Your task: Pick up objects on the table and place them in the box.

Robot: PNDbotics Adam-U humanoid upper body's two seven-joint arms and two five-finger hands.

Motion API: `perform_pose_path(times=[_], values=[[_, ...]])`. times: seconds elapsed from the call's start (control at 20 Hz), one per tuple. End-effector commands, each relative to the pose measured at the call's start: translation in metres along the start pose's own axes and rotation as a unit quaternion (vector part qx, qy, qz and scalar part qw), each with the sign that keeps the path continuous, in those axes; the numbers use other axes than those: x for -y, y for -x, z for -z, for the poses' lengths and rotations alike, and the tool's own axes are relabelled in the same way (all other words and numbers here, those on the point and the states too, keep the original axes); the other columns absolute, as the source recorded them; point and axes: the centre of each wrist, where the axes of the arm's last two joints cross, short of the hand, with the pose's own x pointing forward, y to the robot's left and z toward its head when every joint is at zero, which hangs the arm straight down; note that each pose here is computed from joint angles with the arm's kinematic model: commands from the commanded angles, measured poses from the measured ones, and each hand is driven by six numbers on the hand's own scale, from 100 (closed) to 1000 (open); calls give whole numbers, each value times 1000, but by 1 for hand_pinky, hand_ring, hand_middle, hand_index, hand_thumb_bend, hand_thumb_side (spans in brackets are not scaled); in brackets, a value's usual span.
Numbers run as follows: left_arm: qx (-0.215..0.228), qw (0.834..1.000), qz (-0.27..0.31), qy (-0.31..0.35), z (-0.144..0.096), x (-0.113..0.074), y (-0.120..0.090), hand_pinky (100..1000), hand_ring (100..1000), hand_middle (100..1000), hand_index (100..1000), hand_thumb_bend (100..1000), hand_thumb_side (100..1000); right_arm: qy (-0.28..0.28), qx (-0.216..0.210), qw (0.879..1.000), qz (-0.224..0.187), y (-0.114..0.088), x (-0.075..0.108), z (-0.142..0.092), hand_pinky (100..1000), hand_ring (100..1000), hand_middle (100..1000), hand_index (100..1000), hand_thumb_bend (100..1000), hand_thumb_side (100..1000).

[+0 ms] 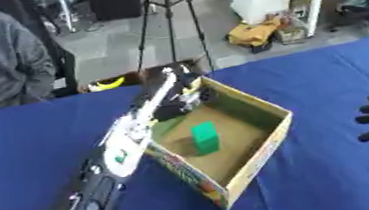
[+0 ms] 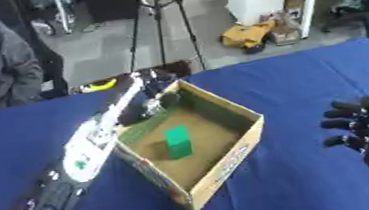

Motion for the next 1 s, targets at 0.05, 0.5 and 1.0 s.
perform_pose_path(times=[0.05,0.5,1.0], values=[[52,994,-87,-50,-24,-41,-36,597,629,692,767,743,1000,10,14,1000,-6,-9,8,1,571,736,696,812,100,1000],[-43,974,-141,-171,-117,-53,-7,584,610,674,756,683,1000,23,19,1000,-9,-11,12,-1,571,737,697,812,100,1000],[-98,960,-156,-213,-143,-34,15,573,589,653,745,614,1000,39,17,999,-8,-10,14,-3,571,741,702,811,100,1000]])
